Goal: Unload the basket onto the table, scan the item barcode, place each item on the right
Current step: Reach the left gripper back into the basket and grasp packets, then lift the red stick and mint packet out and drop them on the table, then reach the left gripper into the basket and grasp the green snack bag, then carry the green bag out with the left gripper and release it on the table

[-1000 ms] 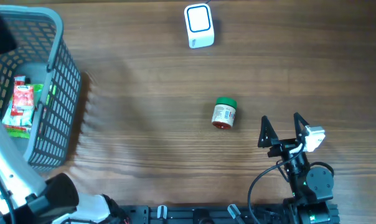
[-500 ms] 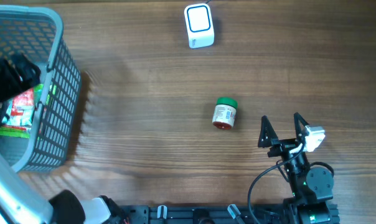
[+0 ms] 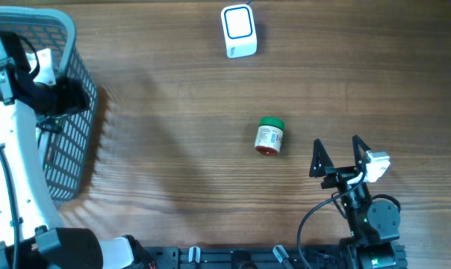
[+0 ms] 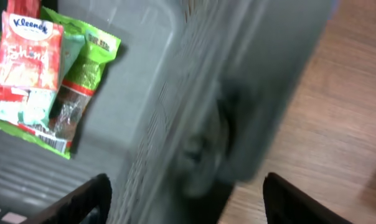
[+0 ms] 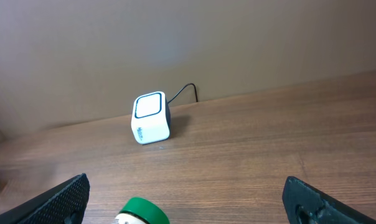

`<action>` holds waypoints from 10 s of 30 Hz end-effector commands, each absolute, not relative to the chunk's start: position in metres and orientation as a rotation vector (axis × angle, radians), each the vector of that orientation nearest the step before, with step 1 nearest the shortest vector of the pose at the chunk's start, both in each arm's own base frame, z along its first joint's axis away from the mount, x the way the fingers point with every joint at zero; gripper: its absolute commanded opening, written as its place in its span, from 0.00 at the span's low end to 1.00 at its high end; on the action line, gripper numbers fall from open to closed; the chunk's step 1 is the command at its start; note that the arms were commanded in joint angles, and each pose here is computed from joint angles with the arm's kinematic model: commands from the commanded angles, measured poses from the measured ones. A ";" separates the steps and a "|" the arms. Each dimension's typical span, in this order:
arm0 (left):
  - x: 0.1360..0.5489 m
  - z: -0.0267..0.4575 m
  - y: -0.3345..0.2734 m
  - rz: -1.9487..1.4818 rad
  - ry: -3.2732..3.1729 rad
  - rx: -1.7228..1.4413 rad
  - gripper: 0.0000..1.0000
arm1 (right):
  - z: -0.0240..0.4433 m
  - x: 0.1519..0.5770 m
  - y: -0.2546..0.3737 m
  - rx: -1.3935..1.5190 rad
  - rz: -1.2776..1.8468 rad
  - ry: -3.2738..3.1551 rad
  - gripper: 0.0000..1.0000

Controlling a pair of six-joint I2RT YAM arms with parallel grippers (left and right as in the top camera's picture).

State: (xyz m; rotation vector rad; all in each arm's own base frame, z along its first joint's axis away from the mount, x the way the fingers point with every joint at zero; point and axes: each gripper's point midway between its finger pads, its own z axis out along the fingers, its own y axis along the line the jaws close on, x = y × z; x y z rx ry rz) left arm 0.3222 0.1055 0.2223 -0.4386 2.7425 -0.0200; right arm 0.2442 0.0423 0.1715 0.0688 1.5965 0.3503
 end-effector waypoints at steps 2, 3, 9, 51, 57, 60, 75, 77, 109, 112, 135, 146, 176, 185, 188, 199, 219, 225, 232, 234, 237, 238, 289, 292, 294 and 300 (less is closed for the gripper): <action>0.346 0.230 0.110 -0.007 2.637 -0.392 0.51 | 0.174 0.244 0.039 0.078 0.337 1.586 1.00; 0.354 0.233 0.108 -0.033 2.611 -0.378 0.48 | 0.173 0.244 0.039 0.078 0.337 1.586 1.00; 0.361 0.216 0.110 -0.053 2.648 -0.385 0.29 | 0.174 0.244 0.039 0.078 0.337 1.586 1.00; 0.439 0.372 0.093 0.090 2.106 -0.143 1.00 | 0.174 0.244 0.039 0.078 0.338 1.586 1.00; 0.405 0.354 0.193 0.297 2.186 -0.259 1.00 | 0.174 0.244 0.039 0.078 0.337 1.586 1.00; 0.399 0.282 0.223 0.279 2.408 -0.288 1.00 | 0.174 0.244 0.039 0.078 0.337 1.586 1.00; 0.426 0.057 0.230 -0.013 2.861 -0.217 1.00 | 0.173 0.244 0.039 0.078 0.337 1.586 1.00; 0.425 0.045 0.229 -0.031 2.883 -0.222 1.00 | 0.174 0.244 0.039 0.078 0.338 1.586 1.00; 0.400 0.344 0.168 -0.041 2.172 -0.341 0.04 | 0.174 0.244 0.039 0.078 0.337 1.586 1.00; 0.367 0.388 0.077 -0.239 2.130 -0.227 0.04 | 0.173 0.244 0.039 0.078 0.337 1.586 1.00; 0.344 0.196 -0.180 -0.488 2.578 0.106 1.00 | 0.174 0.244 0.039 0.078 0.337 1.586 1.00; 0.409 0.376 0.133 0.160 2.082 -0.539 1.00 | 0.173 0.244 0.039 0.078 0.337 1.586 1.00; 0.550 0.025 0.216 0.189 2.544 0.002 0.75 | 0.173 0.244 0.039 0.078 0.337 1.586 1.00; 0.536 0.125 0.218 0.233 2.443 -0.139 0.39 | 0.173 0.244 0.039 0.078 0.337 1.586 1.00; 0.504 0.190 0.212 0.249 2.412 -0.267 0.36 | 0.173 0.244 0.039 0.078 0.337 1.586 1.00; 0.398 0.079 0.191 0.257 2.824 -0.521 0.40 | 0.174 0.244 0.039 0.078 0.338 1.586 1.00; 0.408 0.070 0.216 0.248 2.744 -0.358 1.00 | 0.173 0.244 0.039 0.078 0.337 1.586 1.00; 0.391 0.036 0.209 0.223 2.814 -0.368 1.00 | 0.173 0.244 0.039 0.078 0.337 1.586 1.00; 0.377 -0.008 0.209 0.226 2.885 -0.389 0.82 | 0.173 0.244 0.039 0.078 0.337 1.586 1.00; 0.373 -0.017 0.210 0.218 2.903 -0.400 0.74 | 0.174 0.244 0.039 0.078 0.338 1.586 1.00; 0.369 -0.026 0.210 0.208 2.926 -0.409 0.55 | 0.174 0.244 0.039 0.078 0.338 1.586 1.00; 0.368 -0.028 0.210 0.204 2.932 -0.410 0.43 | 0.174 0.244 0.039 0.078 0.337 1.586 1.00; 0.337 0.106 -0.123 -0.073 2.753 0.013 1.00 | 0.173 0.244 0.039 0.078 0.337 1.586 1.00; 0.322 0.103 -0.117 -0.043 2.811 0.028 0.78 | 0.174 0.244 0.039 0.078 0.338 1.586 1.00; 0.324 0.103 -0.118 -0.050 2.800 0.027 1.00 | 0.174 0.244 0.039 0.078 0.337 1.586 1.00; 0.307 0.104 -0.155 -0.365 2.867 0.115 0.21 | 0.174 0.244 0.039 0.078 0.337 1.586 1.00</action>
